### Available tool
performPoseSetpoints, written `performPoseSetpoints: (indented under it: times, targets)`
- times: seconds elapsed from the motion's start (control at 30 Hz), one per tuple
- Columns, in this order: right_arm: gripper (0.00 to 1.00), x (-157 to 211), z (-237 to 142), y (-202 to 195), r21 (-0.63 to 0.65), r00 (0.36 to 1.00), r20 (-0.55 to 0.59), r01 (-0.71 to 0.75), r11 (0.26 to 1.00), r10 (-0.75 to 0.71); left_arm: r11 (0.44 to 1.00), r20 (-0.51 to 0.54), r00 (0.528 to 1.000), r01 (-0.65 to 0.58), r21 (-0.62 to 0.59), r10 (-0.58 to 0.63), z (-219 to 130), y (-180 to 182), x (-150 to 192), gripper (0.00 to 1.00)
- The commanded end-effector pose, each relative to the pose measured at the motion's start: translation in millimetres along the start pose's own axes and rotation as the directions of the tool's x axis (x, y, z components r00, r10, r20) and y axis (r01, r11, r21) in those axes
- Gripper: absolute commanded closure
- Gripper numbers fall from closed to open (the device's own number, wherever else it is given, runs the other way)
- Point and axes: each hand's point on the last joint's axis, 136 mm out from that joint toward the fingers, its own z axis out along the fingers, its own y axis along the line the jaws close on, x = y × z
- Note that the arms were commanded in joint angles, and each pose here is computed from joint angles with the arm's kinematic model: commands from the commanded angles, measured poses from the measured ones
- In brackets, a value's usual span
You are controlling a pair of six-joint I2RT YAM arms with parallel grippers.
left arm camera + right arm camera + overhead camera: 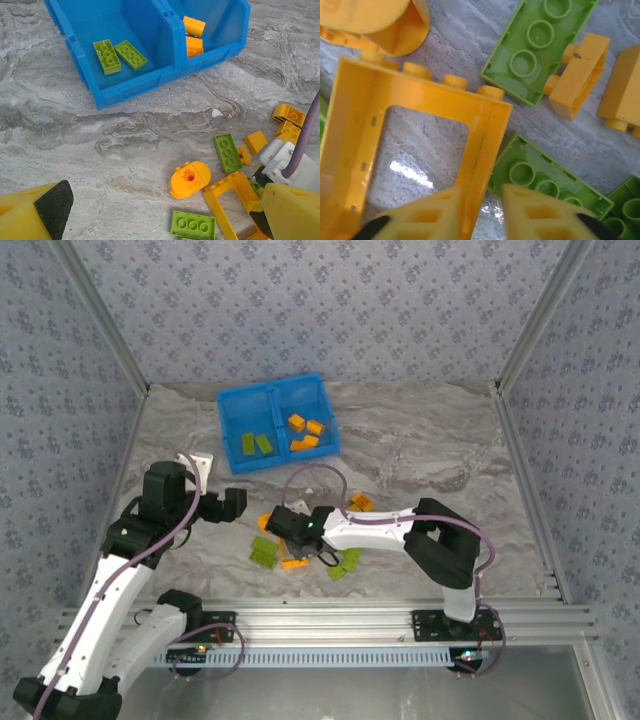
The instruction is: Sort the legos into containers by color
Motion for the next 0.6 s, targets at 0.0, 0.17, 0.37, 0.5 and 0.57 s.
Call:
performPoseSetpoints:
  times: [0.0,0.17,0.37,0.5,0.57]
  targets:
    - [0.85,-3,1,-4,0.017,0.999,0.001,-0.039,0.999,0.039,1.0,0.018,1.0,0.013,-0.01,-0.012,-1,2,-5,0.01]
    - [0.95,-18,-28,-19,0.05,0.995,0.08,-0.065,0.997,0.061,1.0,0.019,1.0,0.012,-0.011,-0.012,-1,2,-5,0.01]
    - [0.98,-75,-102,-54,0.034,0.937,0.34,-0.101,0.994,0.083,1.0,0.031,1.0,0.007,0.004,-0.007,-3,0,-7,0.01]
    - [0.98,-133,-120,-94,0.055,0.873,0.479,-0.138,0.989,0.095,1.0,0.037,0.999,0.009,0.005,-0.009,-5,0,-8,0.01]
    - [0.98,-162,-114,-114,0.086,0.856,0.509,-0.16,0.983,0.095,1.0,0.04,0.999,0.006,0.002,-0.006,-6,0,-8,0.01]
